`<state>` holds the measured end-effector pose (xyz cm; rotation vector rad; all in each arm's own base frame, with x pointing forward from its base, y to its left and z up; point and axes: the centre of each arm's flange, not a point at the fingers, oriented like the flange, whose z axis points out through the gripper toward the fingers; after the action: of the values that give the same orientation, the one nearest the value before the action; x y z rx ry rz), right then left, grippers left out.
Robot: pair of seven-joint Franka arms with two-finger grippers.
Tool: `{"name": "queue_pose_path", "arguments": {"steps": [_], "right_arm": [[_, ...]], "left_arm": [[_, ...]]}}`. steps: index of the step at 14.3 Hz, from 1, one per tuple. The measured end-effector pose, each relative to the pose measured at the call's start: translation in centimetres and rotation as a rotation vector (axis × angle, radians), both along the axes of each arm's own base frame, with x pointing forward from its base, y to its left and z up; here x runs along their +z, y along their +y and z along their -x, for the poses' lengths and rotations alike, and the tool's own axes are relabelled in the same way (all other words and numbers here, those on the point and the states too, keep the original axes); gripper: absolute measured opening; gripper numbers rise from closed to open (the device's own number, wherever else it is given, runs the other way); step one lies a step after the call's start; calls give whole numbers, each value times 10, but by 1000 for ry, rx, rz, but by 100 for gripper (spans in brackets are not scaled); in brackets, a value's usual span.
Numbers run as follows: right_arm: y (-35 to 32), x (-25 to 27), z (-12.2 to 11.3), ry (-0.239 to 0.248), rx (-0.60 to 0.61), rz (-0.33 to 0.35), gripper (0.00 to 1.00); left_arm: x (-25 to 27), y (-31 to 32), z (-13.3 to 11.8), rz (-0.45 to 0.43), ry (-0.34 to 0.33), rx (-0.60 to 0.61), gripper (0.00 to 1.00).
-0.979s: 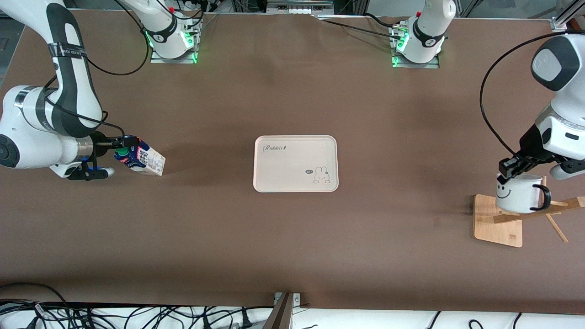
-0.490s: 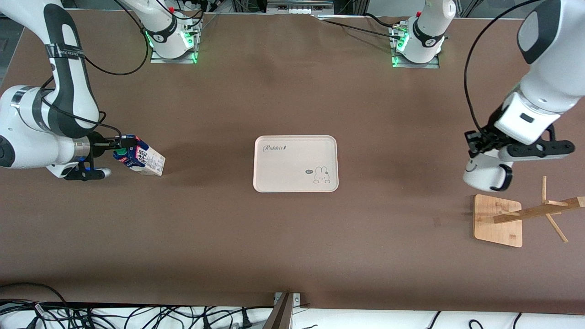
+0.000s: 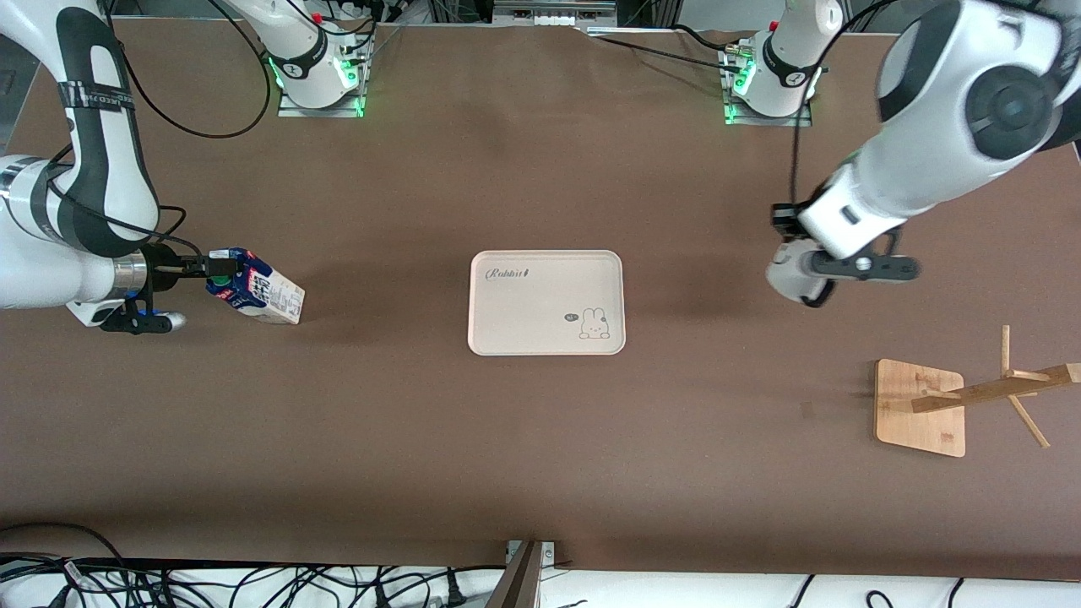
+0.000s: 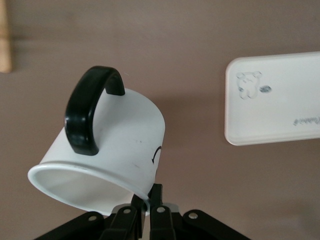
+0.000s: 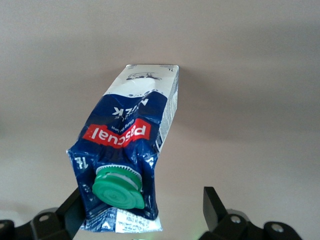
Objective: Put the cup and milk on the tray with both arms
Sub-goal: 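Lower the mug onto the white tray and open the left gripper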
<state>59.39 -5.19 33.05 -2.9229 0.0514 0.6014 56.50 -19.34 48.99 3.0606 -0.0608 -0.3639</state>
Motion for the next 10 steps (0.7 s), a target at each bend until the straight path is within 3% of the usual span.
{"name": "queue_pose_path", "arguments": {"steps": [3,5,6,7,10], "right_arm": [[4,0,-1,-6,6,1,97],[5,-1,-2,-7,8,1,85],[5,-1,-2,-6,8,1,70],[5,-2,-2,-5,8,1,69],[6,-4,-2,-3,9,2,61]], "left_arm": [[-57,-76,7,-47,107,106,7],[-89,-121,4,-71,157,181,7],[-108,-143,3,-74,185,210,7],[-126,-166,3,-74,206,233,7],[-182,-232,6,-51,207,311,7]]}}
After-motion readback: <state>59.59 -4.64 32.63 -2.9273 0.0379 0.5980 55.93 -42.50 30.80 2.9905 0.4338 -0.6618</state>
